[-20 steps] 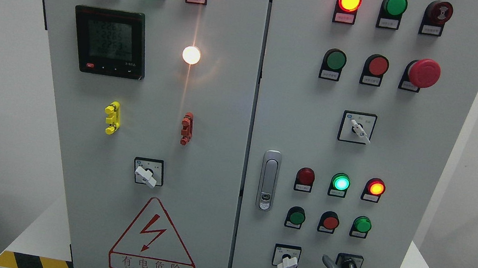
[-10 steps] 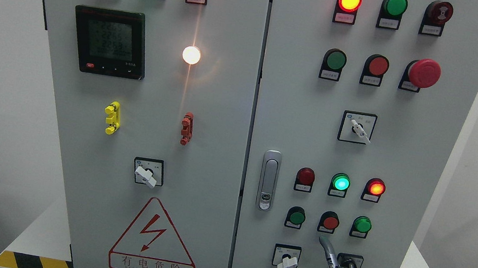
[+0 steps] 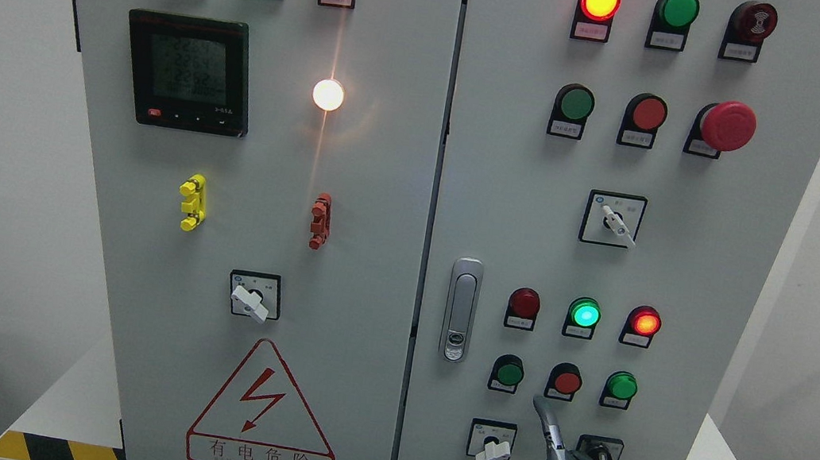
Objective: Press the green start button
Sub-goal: 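Raise the right hand up toward the lower row of push buttons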
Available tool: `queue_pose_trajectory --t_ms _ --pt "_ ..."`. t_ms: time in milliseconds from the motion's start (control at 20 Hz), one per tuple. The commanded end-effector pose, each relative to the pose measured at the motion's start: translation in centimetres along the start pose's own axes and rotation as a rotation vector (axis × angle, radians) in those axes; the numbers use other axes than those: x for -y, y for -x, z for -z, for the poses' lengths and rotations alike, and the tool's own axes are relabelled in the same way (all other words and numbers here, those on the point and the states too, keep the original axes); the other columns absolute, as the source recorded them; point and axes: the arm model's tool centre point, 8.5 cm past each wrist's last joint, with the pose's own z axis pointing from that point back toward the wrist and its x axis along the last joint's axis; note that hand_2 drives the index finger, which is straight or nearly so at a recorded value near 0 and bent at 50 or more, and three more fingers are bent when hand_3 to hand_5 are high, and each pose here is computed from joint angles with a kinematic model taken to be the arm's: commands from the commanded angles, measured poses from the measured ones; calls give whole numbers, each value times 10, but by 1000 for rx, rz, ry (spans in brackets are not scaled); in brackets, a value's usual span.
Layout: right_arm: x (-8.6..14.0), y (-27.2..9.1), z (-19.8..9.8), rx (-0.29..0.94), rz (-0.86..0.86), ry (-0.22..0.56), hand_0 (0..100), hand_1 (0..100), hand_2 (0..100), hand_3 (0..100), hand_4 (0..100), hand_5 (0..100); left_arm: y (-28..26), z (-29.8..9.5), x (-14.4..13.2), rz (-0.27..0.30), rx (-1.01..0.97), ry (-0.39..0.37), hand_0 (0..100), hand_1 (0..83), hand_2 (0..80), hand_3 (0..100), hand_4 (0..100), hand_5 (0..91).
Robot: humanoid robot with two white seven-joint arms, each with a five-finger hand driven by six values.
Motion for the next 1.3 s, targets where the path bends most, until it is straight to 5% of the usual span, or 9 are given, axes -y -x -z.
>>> queue_pose_trajectory --t_ms 0,1250 --pt "-23 -6 6 22 0 -56 358 337 0 832 852 1000 -24 1 2 0 50 4 120 556 0 0 0 0" --pt "-38 -3 27 -11 -16 -79 348 348 0 843 852 1000 -24 1 2 0 50 4 120 556 0 0 0 0"
